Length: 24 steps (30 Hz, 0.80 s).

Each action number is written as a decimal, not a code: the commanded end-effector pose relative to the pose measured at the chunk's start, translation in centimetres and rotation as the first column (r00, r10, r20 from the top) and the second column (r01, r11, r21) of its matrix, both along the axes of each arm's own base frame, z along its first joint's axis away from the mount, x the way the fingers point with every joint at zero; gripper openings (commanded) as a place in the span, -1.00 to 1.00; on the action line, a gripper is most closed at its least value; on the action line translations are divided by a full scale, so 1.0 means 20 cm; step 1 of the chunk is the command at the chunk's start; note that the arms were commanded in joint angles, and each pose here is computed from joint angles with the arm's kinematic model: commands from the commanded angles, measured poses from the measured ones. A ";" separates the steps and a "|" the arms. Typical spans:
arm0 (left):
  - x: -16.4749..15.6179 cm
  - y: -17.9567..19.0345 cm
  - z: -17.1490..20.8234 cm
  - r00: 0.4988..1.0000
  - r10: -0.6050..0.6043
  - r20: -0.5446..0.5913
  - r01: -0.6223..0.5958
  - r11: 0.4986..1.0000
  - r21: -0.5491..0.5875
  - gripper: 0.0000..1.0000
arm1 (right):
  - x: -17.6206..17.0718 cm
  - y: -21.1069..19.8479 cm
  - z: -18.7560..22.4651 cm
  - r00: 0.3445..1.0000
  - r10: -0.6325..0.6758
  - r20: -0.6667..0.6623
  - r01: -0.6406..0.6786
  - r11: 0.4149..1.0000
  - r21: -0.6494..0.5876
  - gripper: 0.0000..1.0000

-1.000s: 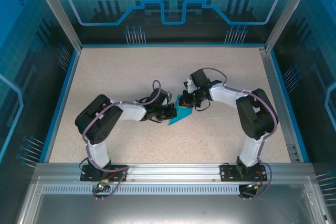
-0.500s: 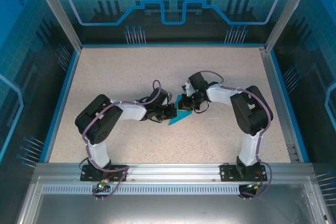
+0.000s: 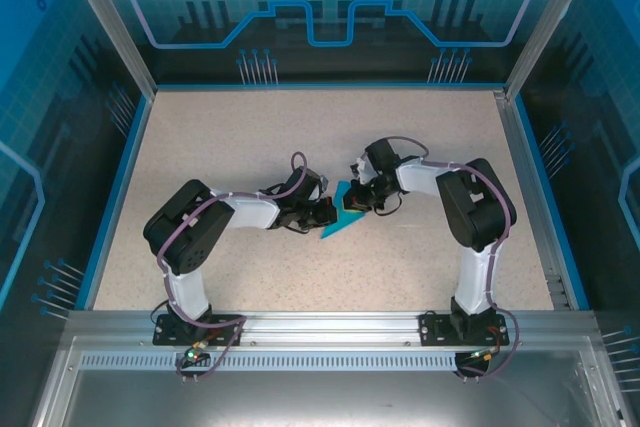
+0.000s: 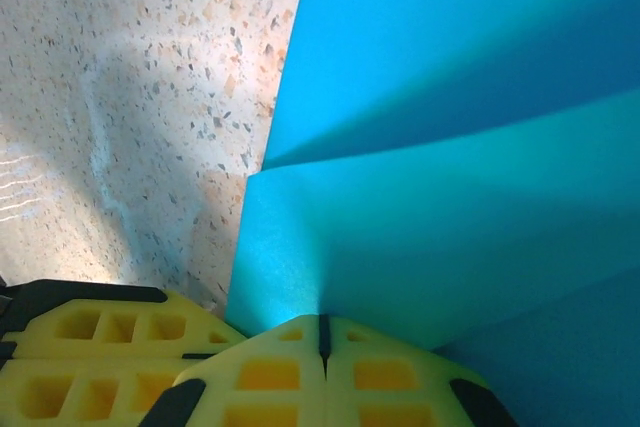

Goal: Fold a paper plane with a square sheet of paper (pick it up from the middle)
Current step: Fourth fold the wing at the center of the table.

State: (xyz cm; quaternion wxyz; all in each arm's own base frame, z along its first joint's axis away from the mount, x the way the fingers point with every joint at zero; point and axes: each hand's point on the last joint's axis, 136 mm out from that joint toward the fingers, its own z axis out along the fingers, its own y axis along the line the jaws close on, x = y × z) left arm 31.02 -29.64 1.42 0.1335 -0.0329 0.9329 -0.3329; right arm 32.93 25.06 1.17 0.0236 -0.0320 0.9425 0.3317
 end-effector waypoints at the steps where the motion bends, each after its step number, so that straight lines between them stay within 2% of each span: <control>1: -0.17 0.13 -0.22 0.986 -0.001 -0.167 0.023 0.992 0.127 -0.98 | 0.13 -0.15 -0.05 0.997 -0.072 0.038 0.074 0.996 -0.053 -0.98; 5: -0.17 0.12 -0.22 0.986 -0.007 -0.168 0.029 0.992 0.125 -0.99 | 0.16 -0.12 0.04 0.995 -0.064 0.075 0.066 0.998 -0.020 -0.97; 10: -0.16 0.11 -0.22 0.986 -0.009 -0.167 0.030 0.992 0.124 -0.99 | 0.06 0.00 0.16 0.994 0.004 0.111 -0.004 1.000 0.002 -0.97; 16: -0.15 0.11 -0.21 0.987 -0.009 -0.162 0.029 0.992 0.124 -0.99 | -0.06 0.10 0.10 0.995 0.057 0.076 -0.056 0.998 -0.016 -0.97; 24: -0.15 0.11 -0.20 0.987 -0.007 -0.162 0.028 0.992 0.123 -1.00 | -0.09 0.11 -0.04 0.997 0.071 0.009 -0.071 0.997 -0.035 -0.97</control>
